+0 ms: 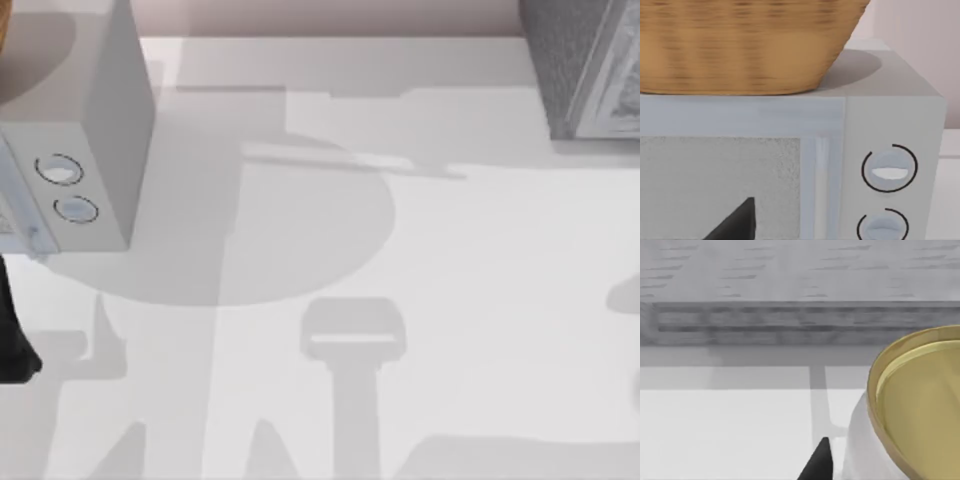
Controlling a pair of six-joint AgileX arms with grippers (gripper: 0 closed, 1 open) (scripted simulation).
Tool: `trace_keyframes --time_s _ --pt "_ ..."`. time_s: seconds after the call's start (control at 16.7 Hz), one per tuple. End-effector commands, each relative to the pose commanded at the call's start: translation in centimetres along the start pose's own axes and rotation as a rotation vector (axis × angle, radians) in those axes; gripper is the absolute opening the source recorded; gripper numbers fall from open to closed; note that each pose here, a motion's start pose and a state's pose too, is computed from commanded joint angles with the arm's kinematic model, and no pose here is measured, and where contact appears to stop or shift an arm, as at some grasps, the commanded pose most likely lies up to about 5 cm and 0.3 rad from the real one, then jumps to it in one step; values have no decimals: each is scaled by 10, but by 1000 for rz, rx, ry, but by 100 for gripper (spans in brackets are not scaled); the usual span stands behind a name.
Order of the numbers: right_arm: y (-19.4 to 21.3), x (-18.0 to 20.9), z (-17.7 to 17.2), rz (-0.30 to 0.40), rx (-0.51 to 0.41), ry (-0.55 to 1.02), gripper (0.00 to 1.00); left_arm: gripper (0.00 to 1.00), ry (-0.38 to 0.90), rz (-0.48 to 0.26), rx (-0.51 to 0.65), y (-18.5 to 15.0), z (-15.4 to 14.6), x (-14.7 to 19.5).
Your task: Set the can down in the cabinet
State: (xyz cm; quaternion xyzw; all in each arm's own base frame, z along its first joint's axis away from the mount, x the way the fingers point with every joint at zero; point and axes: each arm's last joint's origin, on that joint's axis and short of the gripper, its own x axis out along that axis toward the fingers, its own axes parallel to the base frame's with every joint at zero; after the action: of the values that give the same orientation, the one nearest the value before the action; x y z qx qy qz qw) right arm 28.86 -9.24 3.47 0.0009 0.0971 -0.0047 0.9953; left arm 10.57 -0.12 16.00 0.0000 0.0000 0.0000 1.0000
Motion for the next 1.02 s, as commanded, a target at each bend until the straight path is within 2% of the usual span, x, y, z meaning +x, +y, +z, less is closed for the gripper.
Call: trace_keyframes --time_s 0.36,0.66,1.02 --pt "-3 2 15 -7 -2 -12 0 100 0 0 0 0 0 0" --pt "-6 0 69 -7 2 -3 0 100 0 0 0 0 0 0" --pt "-2 -23 135 -3 5 8 0 100 0 0 0 0 0 0"
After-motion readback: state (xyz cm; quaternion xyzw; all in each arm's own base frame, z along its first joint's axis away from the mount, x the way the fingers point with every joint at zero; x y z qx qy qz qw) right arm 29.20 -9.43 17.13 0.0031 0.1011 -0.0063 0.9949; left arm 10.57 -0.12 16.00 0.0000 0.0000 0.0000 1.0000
